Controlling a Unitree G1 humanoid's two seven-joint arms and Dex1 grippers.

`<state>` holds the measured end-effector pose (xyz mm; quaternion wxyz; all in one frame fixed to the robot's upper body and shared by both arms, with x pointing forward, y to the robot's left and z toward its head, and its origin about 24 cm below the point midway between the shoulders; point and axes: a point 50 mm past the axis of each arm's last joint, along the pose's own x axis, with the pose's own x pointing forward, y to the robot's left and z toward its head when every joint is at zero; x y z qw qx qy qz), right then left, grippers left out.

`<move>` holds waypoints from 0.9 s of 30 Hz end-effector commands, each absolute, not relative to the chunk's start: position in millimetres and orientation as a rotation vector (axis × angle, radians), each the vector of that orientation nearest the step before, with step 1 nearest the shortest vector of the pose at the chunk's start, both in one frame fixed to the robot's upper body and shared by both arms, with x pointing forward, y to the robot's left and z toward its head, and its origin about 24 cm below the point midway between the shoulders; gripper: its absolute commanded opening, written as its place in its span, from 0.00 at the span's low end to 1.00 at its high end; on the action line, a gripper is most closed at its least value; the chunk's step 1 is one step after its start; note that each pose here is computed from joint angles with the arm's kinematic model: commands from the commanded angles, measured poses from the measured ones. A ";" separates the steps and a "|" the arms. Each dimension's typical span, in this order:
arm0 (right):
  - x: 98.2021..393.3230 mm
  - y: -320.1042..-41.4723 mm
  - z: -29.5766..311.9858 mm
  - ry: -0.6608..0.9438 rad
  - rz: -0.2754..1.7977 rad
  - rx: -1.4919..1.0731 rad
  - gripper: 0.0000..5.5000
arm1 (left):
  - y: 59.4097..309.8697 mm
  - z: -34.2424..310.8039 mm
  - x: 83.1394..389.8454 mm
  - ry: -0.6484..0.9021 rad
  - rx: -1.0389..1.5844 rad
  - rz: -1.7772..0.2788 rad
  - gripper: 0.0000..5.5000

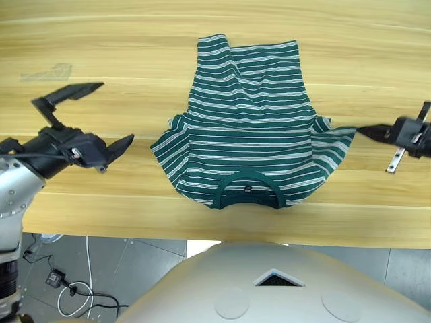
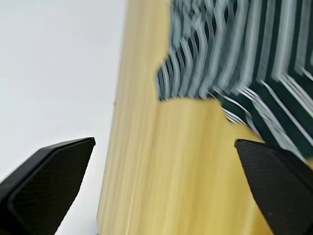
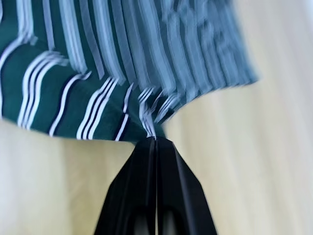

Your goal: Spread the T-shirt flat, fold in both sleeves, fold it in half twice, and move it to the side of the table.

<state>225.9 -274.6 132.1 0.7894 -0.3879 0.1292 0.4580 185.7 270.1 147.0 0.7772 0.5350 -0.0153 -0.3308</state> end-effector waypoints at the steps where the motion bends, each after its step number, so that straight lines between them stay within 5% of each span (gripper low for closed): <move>1: 248.4 -257.5 138.6 0.169 0.969 -0.768 0.00 | 258.8 148.7 218.4 -0.120 1.063 -0.670 0.97; 11: 257.6 -252.0 119.9 0.208 1.011 -0.779 0.00 | 238.2 134.1 246.6 -0.157 1.052 -0.707 0.97; 21: 338.7 -176.5 54.3 0.148 0.839 -0.938 0.00 | 158.9 60.3 331.7 -0.130 1.020 -0.685 0.97; 27: 355.7 -151.3 24.2 0.281 0.750 -1.028 0.00 | 149.7 44.2 357.6 -0.037 1.138 -0.626 0.97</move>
